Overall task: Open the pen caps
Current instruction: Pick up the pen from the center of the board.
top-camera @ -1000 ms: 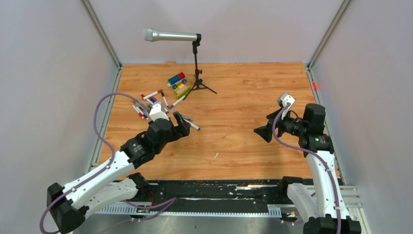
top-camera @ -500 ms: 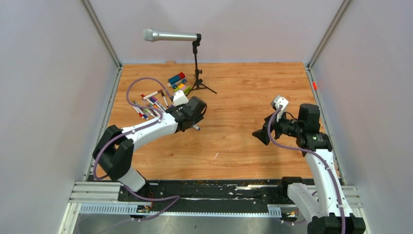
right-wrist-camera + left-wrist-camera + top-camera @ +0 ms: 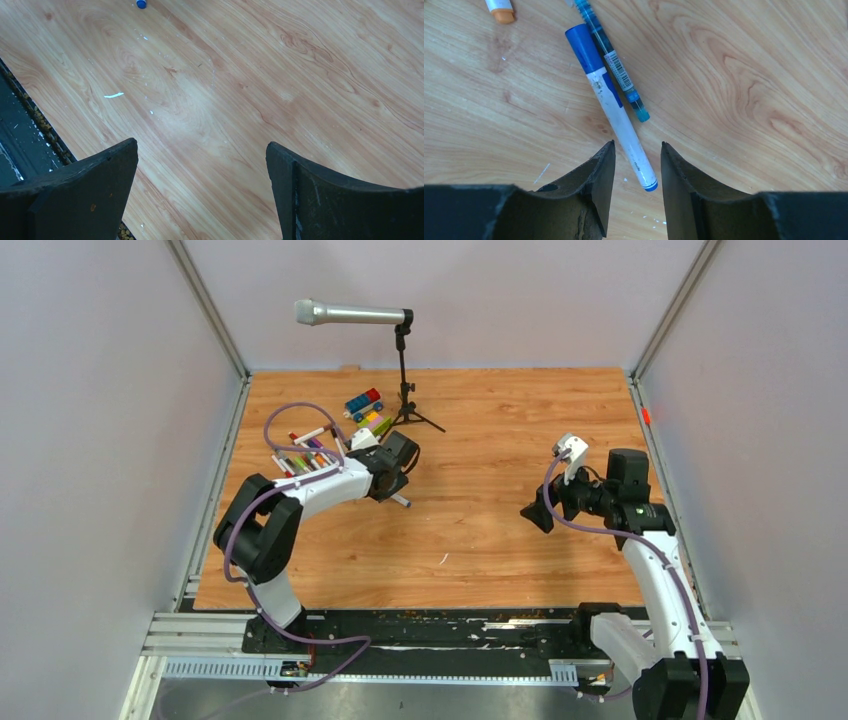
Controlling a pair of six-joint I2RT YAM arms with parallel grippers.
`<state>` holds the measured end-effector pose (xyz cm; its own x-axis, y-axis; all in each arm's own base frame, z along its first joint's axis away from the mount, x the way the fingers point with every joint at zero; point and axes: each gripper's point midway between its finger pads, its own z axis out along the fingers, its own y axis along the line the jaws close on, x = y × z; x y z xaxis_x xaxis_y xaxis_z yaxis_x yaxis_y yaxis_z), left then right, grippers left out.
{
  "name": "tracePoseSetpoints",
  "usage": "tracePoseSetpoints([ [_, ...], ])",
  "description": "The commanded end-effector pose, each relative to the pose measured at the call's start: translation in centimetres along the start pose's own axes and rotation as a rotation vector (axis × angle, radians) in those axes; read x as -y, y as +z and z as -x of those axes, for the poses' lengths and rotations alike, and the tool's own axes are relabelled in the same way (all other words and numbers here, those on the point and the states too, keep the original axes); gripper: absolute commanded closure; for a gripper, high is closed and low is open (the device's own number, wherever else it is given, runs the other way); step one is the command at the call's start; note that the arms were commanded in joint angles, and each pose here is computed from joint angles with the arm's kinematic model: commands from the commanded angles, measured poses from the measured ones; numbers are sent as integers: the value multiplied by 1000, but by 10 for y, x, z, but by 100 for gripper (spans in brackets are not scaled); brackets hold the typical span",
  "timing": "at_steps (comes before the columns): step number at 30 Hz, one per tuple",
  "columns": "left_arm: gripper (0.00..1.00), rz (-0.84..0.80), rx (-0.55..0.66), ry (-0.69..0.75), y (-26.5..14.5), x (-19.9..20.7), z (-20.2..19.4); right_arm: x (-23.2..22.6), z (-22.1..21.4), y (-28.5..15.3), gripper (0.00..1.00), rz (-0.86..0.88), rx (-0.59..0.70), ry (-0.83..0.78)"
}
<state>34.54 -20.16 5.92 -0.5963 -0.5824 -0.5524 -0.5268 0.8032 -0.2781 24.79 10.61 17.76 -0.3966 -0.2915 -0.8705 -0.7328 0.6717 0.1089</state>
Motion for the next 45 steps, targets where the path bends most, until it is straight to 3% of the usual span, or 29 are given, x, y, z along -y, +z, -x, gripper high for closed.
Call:
tracePoseSetpoints([
  [1, 54, 3, -1, -34, 2, 7, 0, 9, 8, 0, 0, -32, 12, -45],
  [21, 55, 51, -3, -12, 13, 0, -6, 8, 7, -1, 0, -36, 15, -56],
  [30, 62, 71, -35, -4, 17, -7, -15, 8, 8, -2, 0, -41, 17, -62],
  [45, 61, 133, -75, 34, 19, -27, -28, 6, 12, -6, 0, -49, 30, -79],
])
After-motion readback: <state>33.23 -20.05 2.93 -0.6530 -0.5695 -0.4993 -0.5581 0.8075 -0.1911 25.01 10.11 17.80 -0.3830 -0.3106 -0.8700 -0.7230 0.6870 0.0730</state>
